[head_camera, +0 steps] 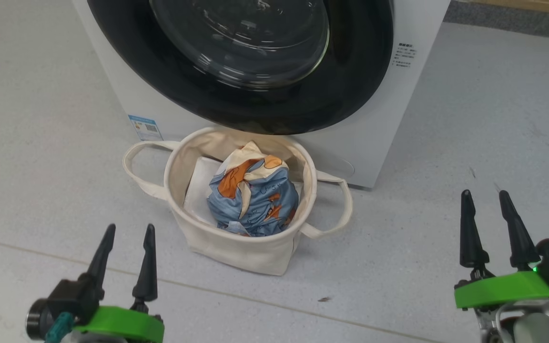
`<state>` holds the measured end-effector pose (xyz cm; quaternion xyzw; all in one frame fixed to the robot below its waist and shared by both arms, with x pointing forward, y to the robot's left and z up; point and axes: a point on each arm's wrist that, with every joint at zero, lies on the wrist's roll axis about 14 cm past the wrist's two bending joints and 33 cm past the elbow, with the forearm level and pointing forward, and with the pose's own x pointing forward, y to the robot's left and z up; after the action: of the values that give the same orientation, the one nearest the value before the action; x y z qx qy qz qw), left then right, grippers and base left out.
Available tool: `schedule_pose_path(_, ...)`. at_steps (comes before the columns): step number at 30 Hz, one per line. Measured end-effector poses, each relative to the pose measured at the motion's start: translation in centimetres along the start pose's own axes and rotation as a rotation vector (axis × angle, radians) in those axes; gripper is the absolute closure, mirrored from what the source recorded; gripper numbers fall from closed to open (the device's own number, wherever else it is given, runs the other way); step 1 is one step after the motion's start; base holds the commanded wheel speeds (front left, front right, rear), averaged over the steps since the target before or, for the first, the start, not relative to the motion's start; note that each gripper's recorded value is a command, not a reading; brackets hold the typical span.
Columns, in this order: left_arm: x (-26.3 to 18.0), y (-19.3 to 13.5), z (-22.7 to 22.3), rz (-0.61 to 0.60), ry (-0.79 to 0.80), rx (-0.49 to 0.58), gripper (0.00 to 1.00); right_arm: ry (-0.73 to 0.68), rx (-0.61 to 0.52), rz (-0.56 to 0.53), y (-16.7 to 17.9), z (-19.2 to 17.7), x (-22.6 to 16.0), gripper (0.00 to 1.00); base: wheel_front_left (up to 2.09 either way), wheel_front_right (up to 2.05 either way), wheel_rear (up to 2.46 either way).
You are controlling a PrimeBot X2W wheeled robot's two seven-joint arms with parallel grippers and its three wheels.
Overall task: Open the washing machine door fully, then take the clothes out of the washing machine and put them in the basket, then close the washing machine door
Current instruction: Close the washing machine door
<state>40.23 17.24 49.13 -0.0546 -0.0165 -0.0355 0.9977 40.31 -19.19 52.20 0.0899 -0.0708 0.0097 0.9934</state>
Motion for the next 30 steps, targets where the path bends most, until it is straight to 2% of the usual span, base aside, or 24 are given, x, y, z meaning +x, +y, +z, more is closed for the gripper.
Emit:
schedule_pose_path(9, -0.9, -0.6, -2.2, -0.025, 0.074, -0.001, 0.00, 0.006, -0.006, 0.031, 1.0, -0.1, -0.5, 0.00, 0.00, 0.00, 0.00)
schedule_pose_path(18, -0.8, -1.4, -1.9, -0.066, 0.066, 0.019, 0.00, 0.005, -0.013, 0.032, 1.0, 0.0, -0.6, 0.00, 0.00, 0.00, 0.00)
schedule_pose_path(30, -0.6, -1.1, -2.0, -0.057, 0.065, 0.018, 0.00, 0.023, -0.013, 0.030, 0.9, -0.7, -0.5, 0.00, 0.00, 0.00, 0.00)
